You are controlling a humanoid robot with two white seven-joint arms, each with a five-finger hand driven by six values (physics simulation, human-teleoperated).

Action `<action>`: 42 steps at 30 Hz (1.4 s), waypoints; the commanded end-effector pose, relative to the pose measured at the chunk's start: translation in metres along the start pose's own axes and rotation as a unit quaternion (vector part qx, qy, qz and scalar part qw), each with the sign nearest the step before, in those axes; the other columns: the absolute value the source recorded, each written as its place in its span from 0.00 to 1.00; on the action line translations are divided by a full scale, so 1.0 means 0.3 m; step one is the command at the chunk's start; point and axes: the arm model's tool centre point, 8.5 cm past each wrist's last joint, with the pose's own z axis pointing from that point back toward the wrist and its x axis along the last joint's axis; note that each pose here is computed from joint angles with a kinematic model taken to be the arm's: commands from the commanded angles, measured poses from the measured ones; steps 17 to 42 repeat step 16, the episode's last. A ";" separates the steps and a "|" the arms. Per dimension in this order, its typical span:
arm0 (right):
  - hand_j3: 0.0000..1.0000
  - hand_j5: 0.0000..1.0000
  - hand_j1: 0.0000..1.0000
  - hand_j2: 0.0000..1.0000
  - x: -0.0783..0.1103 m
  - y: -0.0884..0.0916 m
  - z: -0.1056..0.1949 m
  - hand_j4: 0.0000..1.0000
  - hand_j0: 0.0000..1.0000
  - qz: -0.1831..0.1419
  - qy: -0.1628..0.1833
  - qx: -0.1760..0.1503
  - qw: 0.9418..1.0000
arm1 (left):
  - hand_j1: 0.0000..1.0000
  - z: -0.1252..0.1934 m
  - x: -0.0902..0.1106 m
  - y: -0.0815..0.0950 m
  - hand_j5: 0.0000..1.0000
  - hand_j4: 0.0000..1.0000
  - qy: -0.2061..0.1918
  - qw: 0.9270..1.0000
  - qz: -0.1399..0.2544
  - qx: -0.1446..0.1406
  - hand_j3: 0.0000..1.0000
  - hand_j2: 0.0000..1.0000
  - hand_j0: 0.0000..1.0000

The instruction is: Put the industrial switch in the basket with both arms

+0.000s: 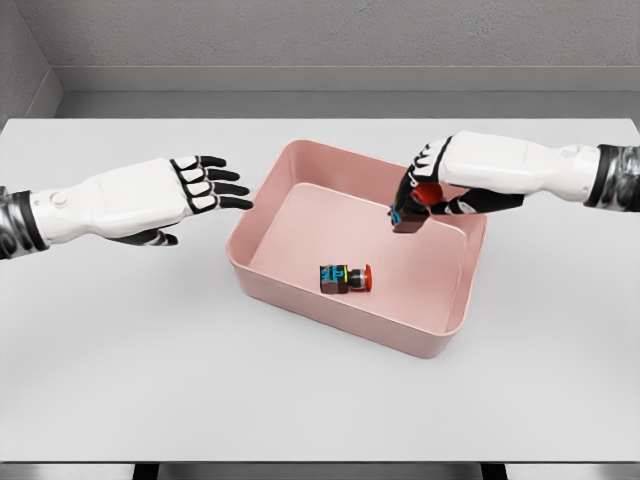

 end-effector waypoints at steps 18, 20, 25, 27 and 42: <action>1.00 1.00 1.00 1.00 -0.096 -0.078 0.207 1.00 1.00 0.007 0.089 -0.019 0.996 | 1.00 -0.005 -0.004 -0.006 1.00 1.00 0.001 1.000 0.004 0.001 1.00 1.00 1.00; 1.00 1.00 1.00 1.00 -0.096 -0.078 0.207 1.00 1.00 0.007 0.089 -0.019 0.996 | 1.00 -0.005 -0.004 -0.006 1.00 1.00 0.001 1.000 0.004 0.001 1.00 1.00 1.00; 1.00 1.00 1.00 1.00 -0.096 -0.078 0.207 1.00 1.00 0.007 0.089 -0.019 0.996 | 1.00 -0.005 -0.004 -0.006 1.00 1.00 0.001 1.000 0.004 0.001 1.00 1.00 1.00; 1.00 1.00 1.00 1.00 -0.096 -0.078 0.207 1.00 1.00 0.007 0.089 -0.019 0.996 | 1.00 -0.005 -0.004 -0.006 1.00 1.00 0.001 1.000 0.004 0.001 1.00 1.00 1.00; 1.00 1.00 1.00 1.00 -0.096 -0.078 0.207 1.00 1.00 0.007 0.089 -0.019 0.996 | 1.00 -0.005 -0.004 -0.006 1.00 1.00 0.001 1.000 0.004 0.001 1.00 1.00 1.00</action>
